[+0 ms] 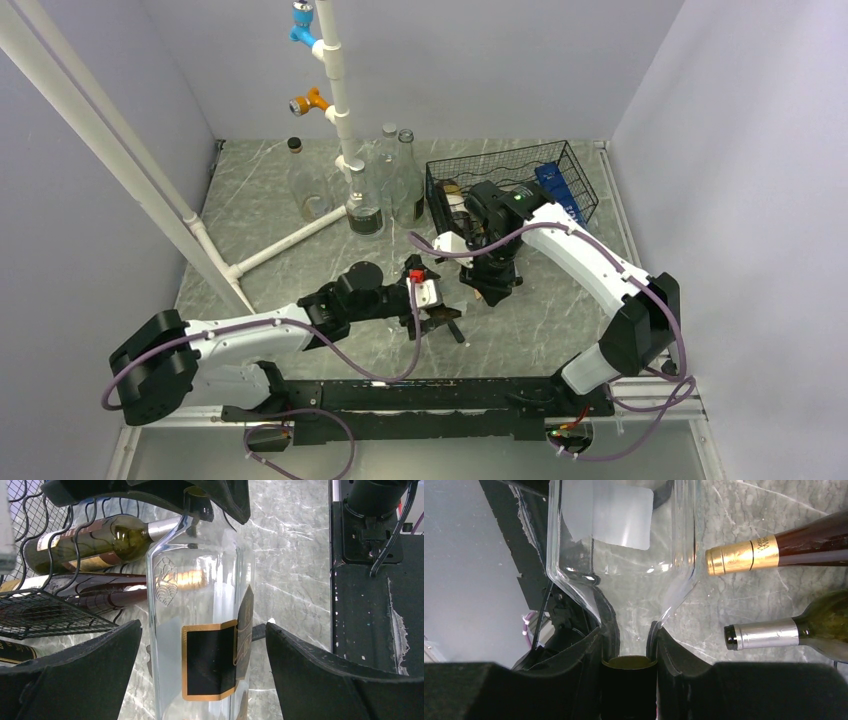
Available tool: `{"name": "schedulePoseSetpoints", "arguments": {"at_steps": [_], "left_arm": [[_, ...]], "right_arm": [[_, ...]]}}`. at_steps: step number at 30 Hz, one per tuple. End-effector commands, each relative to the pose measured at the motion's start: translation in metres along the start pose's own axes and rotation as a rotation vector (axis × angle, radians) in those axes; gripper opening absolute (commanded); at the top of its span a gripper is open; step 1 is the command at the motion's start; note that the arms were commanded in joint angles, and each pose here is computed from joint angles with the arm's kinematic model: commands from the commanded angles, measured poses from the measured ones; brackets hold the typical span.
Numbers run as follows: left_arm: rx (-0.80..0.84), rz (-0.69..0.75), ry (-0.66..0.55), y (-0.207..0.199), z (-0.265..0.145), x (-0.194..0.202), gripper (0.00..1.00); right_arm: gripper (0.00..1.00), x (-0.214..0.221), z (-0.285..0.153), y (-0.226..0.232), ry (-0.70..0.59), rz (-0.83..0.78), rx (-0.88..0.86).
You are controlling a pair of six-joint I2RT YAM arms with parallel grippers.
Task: Take the wine bottle off the wine rack
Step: Place the wine bottle at the center of the board.
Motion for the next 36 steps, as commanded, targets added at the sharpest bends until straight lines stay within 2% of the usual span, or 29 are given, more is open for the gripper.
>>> {"name": "schedulePoseSetpoints", "arguments": {"at_steps": [1, 17, 19, 21, 22, 24, 25, 26, 27, 30, 36], "left_arm": [[0.013, 0.015, -0.069, 0.001, 0.009, -0.006, 0.99], [0.075, 0.019, -0.005, -0.003, 0.024, 0.01, 0.99], [0.075, 0.008, 0.005, -0.003, 0.025, 0.011, 0.92], [0.071, -0.003, 0.018, -0.002, 0.025, 0.01, 0.79], [0.07, -0.006, 0.022, -0.001, 0.026, 0.009, 0.66], [0.054, -0.02, 0.041, 0.001, 0.026, 0.008, 0.27], [0.052, -0.021, 0.05, 0.002, 0.026, 0.008, 0.12], [0.053, -0.021, 0.055, 0.002, 0.027, 0.007, 0.03], [0.056, -0.021, 0.059, 0.002, 0.027, 0.007, 0.0], [0.064, -0.023, 0.06, 0.001, 0.026, 0.007, 0.0], [0.013, -0.022, -0.002, 0.003, 0.015, 0.004, 0.0]], "right_arm": [[0.0, -0.019, -0.013, 0.004, -0.153, -0.047, -0.001], [0.0, -0.024, -0.012, 0.011, -0.174, -0.084, 0.003], [0.0, -0.024, -0.013, 0.011, -0.172, -0.088, 0.013], [0.0, -0.024, -0.012, 0.01, -0.163, -0.088, 0.018], [0.0, -0.024, -0.012, 0.01, -0.158, -0.087, 0.019], [0.0, -0.024, -0.011, 0.008, -0.153, -0.08, 0.023], [0.0, -0.025, -0.01, 0.008, -0.15, -0.077, 0.021], [0.0, -0.025, -0.01, 0.008, -0.148, -0.074, 0.02], [0.02, -0.026, -0.01, 0.007, -0.146, -0.07, 0.017], [0.08, -0.028, -0.009, 0.007, -0.149, -0.063, 0.015], [0.44, -0.028, -0.007, 0.005, -0.139, -0.033, 0.022]]}}
Point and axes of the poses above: each gripper's point midway between its finger pads, its own z axis out along the fingers, its own y axis along the line the jaws close on, x = y × z, the point moved 10 cm from there along -z, back along the fingers, and after that the axes turned 4 degrees about z, right-handed, at the moved point
